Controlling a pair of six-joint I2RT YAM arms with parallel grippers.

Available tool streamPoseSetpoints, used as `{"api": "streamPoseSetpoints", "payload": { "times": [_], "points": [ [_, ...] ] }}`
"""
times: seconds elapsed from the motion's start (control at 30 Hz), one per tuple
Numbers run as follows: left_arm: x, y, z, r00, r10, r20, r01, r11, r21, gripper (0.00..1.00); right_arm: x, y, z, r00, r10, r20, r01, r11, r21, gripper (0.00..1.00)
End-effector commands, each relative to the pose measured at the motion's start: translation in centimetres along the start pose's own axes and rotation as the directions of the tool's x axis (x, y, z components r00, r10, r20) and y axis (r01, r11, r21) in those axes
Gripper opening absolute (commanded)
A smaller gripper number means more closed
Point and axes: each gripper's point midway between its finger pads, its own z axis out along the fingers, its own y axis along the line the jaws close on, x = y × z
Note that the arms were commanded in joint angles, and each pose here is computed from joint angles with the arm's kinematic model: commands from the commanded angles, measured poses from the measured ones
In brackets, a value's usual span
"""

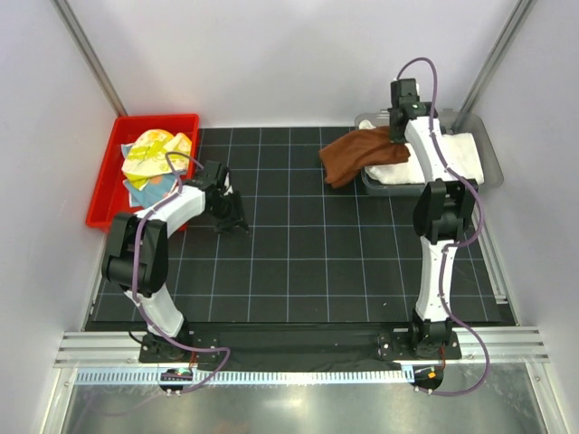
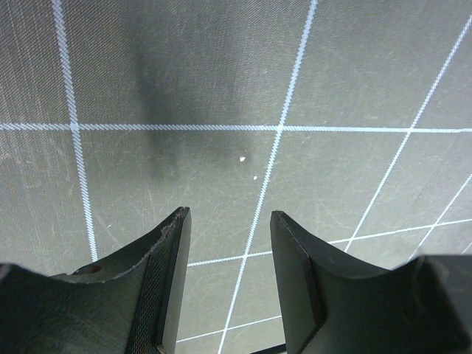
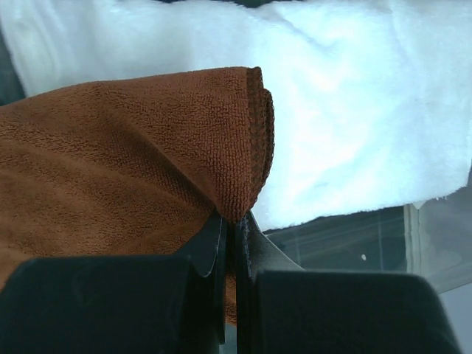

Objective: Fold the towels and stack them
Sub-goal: Neatly place the folded towel into the bin

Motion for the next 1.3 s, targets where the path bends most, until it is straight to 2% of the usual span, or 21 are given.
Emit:
{"api": "streamPoseSetpoints", "payload": {
  "times": [0.0, 0.5, 0.9, 1.0, 1.1, 1.13, 1.23, 1.27],
  "points": [
    [-1.6, -1.7, -1.1, 0.998, 0.034, 0.050, -0.037, 0.997, 0.064, 0.51, -3.5, -3.7, -2.7, 0.995, 0.033, 0.096, -0.037, 0.999, 0.031, 0.01],
    [-1.2, -1.6, -1.1, 0.998, 0.042, 0.039, -0.044, 0.997, 0.066, 0.50, -3.9, -13.5, -1.3, 0.981, 0.163, 0.108, -0.175, 0.978, 0.114, 0.01],
    [-1.3, -2.2, -1.0, 0.999, 0.046, 0.024, -0.048, 0.995, 0.093, 0.51, -1.6, -14.9, 5.6, 0.984, 0.167, 0.066, -0.174, 0.977, 0.123, 0.01],
    [-1.3, -2.4, -1.2, 0.999, 0.048, 0.025, -0.050, 0.994, 0.098, 0.51, -1.7, -15.2, 7.2, 0.978, 0.198, 0.071, -0.205, 0.972, 0.111, 0.09],
    [-1.4, -2.3, -1.2, 0.998, 0.052, 0.027, -0.055, 0.994, 0.094, 0.51, -2.2, -16.2, 7.4, 0.956, 0.278, 0.094, -0.288, 0.951, 0.116, 0.30],
    [-1.4, -2.3, -1.2, 0.998, 0.052, 0.025, -0.054, 0.994, 0.095, 0.51, -2.7, -16.5, 7.3, 0.952, 0.284, 0.116, -0.298, 0.947, 0.122, 0.47],
    [-1.3, -2.3, -1.1, 0.998, 0.051, 0.019, -0.053, 0.994, 0.097, 0.51, -2.7, -17.2, 6.2, 0.939, 0.318, 0.133, -0.336, 0.929, 0.155, 0.61],
    [-1.3, -2.4, -1.2, 0.998, 0.052, 0.021, -0.054, 0.994, 0.100, 0.51, -2.2, -17.3, 6.2, 0.938, 0.324, 0.121, -0.341, 0.925, 0.168, 0.63]
  ]
}}
